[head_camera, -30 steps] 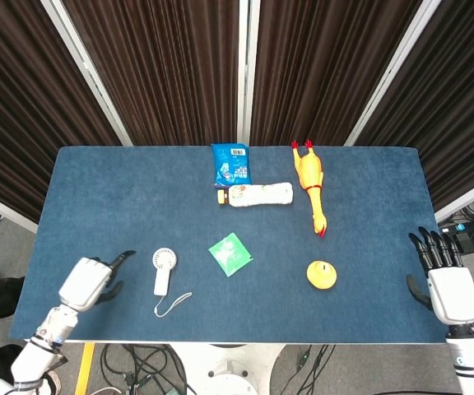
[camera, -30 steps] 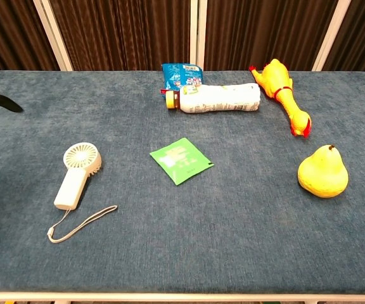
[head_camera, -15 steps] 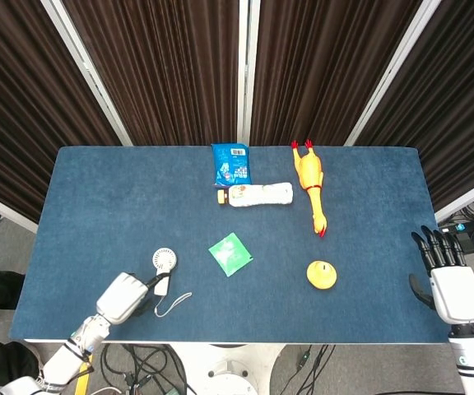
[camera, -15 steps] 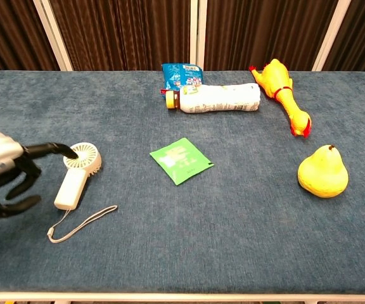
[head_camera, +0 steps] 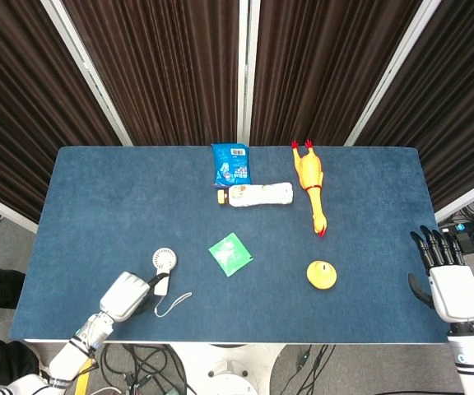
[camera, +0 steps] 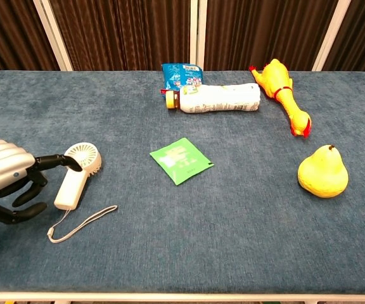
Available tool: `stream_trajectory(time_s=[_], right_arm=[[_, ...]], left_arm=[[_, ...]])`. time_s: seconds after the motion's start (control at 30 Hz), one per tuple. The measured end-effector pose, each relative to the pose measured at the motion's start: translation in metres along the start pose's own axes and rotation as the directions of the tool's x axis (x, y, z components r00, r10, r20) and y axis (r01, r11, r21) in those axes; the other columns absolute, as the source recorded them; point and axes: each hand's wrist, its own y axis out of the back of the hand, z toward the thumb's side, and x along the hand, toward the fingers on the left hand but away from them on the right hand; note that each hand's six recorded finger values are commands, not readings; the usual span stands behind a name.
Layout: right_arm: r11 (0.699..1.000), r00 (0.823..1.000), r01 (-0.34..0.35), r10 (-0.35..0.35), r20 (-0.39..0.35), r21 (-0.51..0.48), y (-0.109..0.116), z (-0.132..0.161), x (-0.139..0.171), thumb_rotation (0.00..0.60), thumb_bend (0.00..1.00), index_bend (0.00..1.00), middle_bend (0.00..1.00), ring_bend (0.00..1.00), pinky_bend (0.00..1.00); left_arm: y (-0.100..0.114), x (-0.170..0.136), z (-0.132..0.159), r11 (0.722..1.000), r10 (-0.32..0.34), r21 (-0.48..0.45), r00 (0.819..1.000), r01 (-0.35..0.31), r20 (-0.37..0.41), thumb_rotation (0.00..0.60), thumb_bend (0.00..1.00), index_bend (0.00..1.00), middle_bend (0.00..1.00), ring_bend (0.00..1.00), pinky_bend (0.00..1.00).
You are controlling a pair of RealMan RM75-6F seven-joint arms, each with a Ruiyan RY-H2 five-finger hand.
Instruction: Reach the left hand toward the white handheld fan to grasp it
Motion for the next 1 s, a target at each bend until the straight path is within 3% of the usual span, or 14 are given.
stream_trajectory(time_s=[0.5, 1.0], right_arm=[[1.0, 1.0, -0.01, 0.01, 0.013, 0.004, -0.003, -0.003, -0.002, 0.6, 0.31, 0.0, 0.0, 0.0, 0.01], [1.0, 1.0, -0.015, 0.015, 0.019, 0.002, -0.005, -0.005, -0.003, 0.6, 0.31, 0.0, 0.0, 0.0, 0.01]], left_arm=[[-0.01, 0.001, -0.01, 0.999, -0.038, 0.001, 0.999, 0.038, -0.032, 0.6, 0.41, 0.21, 0.76, 0.8, 0.72], [-0.006, 0.002, -0.011, 1.0, -0.014, 0.002, 0.999, 0.014, -0.038, 0.6, 0.41, 0.21, 0.76, 0.8, 0.72]])
